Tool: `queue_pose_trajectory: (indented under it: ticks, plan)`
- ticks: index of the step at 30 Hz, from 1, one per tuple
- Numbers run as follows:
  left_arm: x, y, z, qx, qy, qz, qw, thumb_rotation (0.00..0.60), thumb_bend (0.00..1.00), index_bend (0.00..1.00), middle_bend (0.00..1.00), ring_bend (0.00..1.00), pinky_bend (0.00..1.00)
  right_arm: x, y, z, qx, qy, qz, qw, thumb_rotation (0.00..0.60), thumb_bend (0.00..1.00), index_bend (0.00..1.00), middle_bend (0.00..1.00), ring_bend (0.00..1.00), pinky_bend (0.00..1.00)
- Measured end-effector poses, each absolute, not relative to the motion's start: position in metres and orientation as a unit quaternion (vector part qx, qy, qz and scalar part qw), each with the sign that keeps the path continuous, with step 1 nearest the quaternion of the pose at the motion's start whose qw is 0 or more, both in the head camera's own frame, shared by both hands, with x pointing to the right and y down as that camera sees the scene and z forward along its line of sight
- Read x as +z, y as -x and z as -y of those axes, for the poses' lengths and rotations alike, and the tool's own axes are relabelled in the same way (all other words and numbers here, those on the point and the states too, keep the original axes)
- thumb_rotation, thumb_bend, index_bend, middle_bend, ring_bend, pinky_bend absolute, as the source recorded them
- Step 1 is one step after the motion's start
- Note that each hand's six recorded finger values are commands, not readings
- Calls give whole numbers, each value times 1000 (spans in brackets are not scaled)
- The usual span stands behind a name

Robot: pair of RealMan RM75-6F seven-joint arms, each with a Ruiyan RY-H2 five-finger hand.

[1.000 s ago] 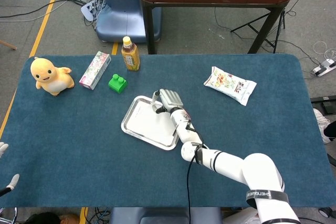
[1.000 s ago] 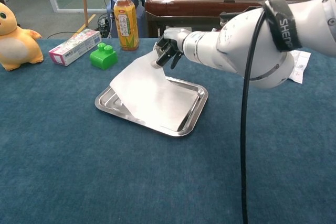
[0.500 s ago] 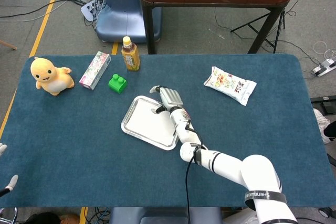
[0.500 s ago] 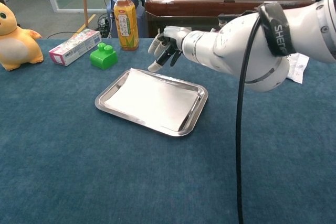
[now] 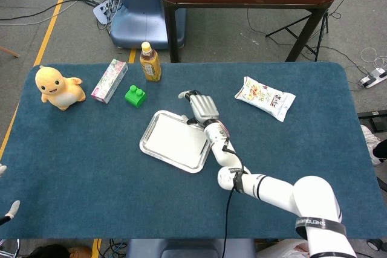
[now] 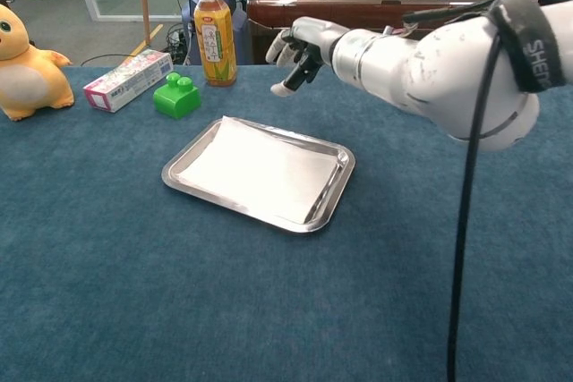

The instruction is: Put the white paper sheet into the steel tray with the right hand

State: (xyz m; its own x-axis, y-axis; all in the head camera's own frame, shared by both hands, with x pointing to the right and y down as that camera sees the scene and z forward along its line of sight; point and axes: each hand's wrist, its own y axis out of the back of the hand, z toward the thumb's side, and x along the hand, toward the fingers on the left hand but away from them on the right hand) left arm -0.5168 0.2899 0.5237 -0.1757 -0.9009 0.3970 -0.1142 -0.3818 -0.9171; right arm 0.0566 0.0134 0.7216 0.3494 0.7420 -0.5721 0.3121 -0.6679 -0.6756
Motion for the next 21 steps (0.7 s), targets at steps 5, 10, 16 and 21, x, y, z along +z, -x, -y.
queue_pose_trajectory:
  ticks: [5, 10, 16, 21]
  plan:
    - [524, 518, -289, -615, 557, -457, 319, 600, 246, 127, 116, 137, 58, 708, -77, -12, 465, 771, 326, 290, 600, 527, 272, 324, 224, 314]
    - [527, 517, -286, -612, 560, -458, 319, 600, 246, 127, 116, 137, 58, 689, -119, -15, 484, 732, 319, 359, 600, 440, 274, 326, 227, 315]
    - [535, 512, -278, -604, 570, -454, 323, 600, 246, 127, 116, 137, 58, 664, -187, -26, 517, 693, 327, 382, 600, 288, 274, 311, 225, 315]
    - [539, 508, -269, -597, 577, -451, 327, 600, 246, 127, 116, 137, 58, 646, -251, -43, 549, 659, 333, 393, 600, 285, 274, 286, 204, 315]
